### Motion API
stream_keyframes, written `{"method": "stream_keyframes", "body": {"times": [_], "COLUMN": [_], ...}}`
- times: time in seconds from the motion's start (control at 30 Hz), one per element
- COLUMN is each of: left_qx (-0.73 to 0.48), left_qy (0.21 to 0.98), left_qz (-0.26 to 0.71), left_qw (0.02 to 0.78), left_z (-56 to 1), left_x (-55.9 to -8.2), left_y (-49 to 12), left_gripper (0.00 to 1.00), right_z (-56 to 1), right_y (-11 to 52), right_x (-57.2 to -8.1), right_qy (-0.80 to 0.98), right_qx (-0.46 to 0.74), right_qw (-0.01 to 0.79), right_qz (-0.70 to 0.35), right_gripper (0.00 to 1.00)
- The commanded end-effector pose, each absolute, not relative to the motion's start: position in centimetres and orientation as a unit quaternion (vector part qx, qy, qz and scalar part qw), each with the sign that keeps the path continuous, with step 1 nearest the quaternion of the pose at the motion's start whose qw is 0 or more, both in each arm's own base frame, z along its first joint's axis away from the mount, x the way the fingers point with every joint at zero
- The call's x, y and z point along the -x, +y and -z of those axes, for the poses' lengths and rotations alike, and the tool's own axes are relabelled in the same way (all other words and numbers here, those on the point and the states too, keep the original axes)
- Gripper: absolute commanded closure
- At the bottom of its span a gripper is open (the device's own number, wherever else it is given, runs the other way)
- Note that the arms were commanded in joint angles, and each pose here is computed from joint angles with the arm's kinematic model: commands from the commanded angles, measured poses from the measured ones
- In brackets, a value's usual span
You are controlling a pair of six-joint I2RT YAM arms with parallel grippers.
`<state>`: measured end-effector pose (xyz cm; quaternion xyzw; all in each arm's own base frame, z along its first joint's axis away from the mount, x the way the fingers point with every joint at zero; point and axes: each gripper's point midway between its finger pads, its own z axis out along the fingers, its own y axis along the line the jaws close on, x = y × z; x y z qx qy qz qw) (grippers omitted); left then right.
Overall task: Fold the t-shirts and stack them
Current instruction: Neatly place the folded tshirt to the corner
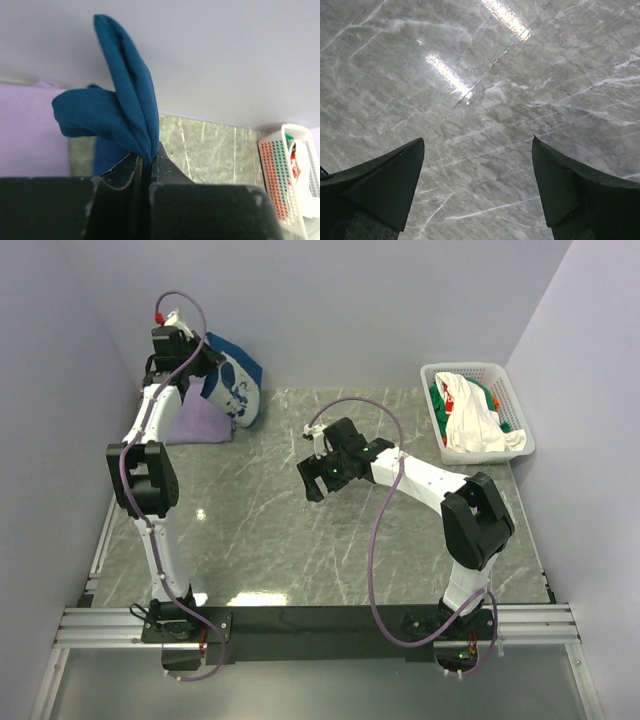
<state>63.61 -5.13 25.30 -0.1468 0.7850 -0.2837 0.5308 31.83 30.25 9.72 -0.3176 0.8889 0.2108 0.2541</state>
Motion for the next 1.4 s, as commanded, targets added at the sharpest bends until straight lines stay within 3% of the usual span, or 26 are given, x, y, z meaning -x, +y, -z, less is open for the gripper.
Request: {"method": "stream_keyframes", "body": {"times": [0.0, 0.3, 0.97, 1.17, 1.37], "left_qx": [0.156, 0.199, 0.229, 0.180, 0.105], "left_qy": [0.763, 0.787, 0.799, 0.808, 0.790], "left_qz": [0.283, 0.254, 0.148, 0.154, 0.198], "left_qw": [0.560, 0.526, 0.536, 0.540, 0.571], "left_z": [-26.2, -20.2, -18.0, -18.6, -24.6], "left_x": [-64.8, -65.3, -64.6, -64.6, -64.2], "left_y": [-2.7, 3.2, 10.1, 9.1, 2.2], "left_gripper": [0.99, 0.99, 0.99, 0.99, 0.99], "right_z": [-10.3, -10.0, -10.1, -10.1, -10.4], "right_y": [30.9, 31.1, 31.7, 31.7, 31.7], "right_x": [-32.2, -32.5, -32.1, -32.1, -32.1], "right_qy": [0.883, 0.886, 0.883, 0.883, 0.882], "right_qx": [0.322, 0.319, 0.329, 0.330, 0.329], "right_qw": [0.267, 0.260, 0.261, 0.261, 0.266], "right_qz": [-0.212, -0.212, -0.209, -0.209, -0.208], "right_gripper": [0.06, 0.06, 0.06, 0.06, 0.06]}}
